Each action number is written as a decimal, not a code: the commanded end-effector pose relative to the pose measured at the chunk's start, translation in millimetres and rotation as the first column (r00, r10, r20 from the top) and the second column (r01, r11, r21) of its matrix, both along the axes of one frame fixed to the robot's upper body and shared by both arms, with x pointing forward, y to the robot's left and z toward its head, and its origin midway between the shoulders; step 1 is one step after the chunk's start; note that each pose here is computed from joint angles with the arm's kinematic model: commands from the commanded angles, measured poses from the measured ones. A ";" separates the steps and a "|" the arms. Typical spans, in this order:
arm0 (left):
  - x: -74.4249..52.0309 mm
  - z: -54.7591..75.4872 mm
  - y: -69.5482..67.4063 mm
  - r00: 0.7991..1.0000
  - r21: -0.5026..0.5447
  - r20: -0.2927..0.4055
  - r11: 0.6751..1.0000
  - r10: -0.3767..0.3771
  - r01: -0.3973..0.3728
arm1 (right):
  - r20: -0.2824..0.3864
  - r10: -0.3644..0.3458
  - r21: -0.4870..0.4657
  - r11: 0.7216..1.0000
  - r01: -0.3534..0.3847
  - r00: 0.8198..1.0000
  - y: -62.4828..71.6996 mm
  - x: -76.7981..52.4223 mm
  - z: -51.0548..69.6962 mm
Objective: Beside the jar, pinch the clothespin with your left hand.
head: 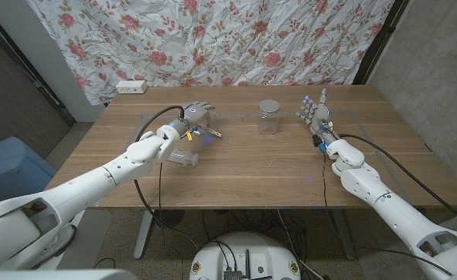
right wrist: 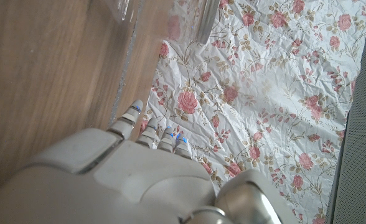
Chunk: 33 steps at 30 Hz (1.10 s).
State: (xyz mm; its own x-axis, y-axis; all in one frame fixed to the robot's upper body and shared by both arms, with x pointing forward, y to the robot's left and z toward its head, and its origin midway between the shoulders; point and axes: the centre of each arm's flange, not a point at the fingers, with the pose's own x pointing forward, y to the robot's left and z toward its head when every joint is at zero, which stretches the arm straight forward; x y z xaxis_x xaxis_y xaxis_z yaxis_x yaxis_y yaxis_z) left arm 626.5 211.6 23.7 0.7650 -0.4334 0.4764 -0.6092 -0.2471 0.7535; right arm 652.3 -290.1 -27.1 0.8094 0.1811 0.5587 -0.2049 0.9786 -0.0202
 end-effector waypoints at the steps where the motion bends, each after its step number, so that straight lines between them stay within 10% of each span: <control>1: -6.5 6.7 6.7 1.000 -0.059 0.020 0.998 -0.011 0.012 | 0.000 0.000 0.000 1.000 0.000 1.000 0.2 -0.2 0.2; 33: -9.5 2.7 18.7 0.999 -0.361 0.004 0.931 -0.054 0.052 | 0.000 0.000 0.000 1.000 0.000 1.000 0.2 -0.2 0.3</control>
